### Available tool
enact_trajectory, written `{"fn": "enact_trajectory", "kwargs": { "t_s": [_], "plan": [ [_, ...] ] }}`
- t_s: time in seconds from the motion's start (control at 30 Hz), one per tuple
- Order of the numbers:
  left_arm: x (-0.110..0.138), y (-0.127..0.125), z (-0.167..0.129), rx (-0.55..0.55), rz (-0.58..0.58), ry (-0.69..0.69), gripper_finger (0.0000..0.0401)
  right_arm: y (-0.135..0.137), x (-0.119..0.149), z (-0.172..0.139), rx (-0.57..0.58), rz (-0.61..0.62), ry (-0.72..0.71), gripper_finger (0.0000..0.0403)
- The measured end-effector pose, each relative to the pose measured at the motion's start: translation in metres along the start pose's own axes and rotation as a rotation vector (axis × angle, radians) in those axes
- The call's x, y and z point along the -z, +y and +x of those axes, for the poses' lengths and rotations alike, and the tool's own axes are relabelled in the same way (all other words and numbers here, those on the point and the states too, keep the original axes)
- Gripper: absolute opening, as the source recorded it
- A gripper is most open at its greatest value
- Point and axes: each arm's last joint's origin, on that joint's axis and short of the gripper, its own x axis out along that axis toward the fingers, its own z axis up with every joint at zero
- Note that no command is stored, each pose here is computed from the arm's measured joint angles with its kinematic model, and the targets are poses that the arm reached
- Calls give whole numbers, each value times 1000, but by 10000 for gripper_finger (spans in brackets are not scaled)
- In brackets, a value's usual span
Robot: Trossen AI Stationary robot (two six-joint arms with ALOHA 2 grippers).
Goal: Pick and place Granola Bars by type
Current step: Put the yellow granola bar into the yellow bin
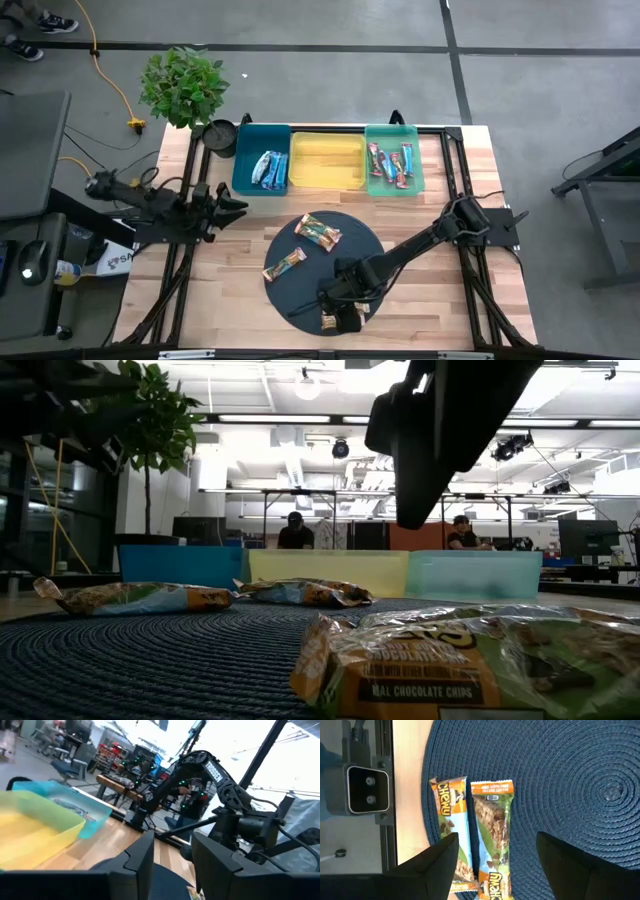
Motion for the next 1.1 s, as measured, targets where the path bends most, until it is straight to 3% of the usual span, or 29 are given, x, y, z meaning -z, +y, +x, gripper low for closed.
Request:
{"fn": "enact_trajectory", "kwargs": {
  "t_s": [0.3, 0.43, 0.67, 0.83, 1.1],
  "plan": [
    [-1, 25, 6, 46, -33, 121, 87, -3, 0, 0, -6, 10, 22, 252],
    [2, 32, 5, 70, 45, 193, 83, -3, 5, 9, -15, 48, 20, 252],
    [-1, 35, 4, 65, 179, 181, 82, -9, 21, 30, -63, 120, 76, 252],
    [0, 36, 5, 50, 313, 181, 82, -10, 23, 34, -76, 107, 62, 252],
    [0, 37, 5, 10, 322, 174, 82, -11, 20, 34, -39, 52, 14, 252]
  ]
}}
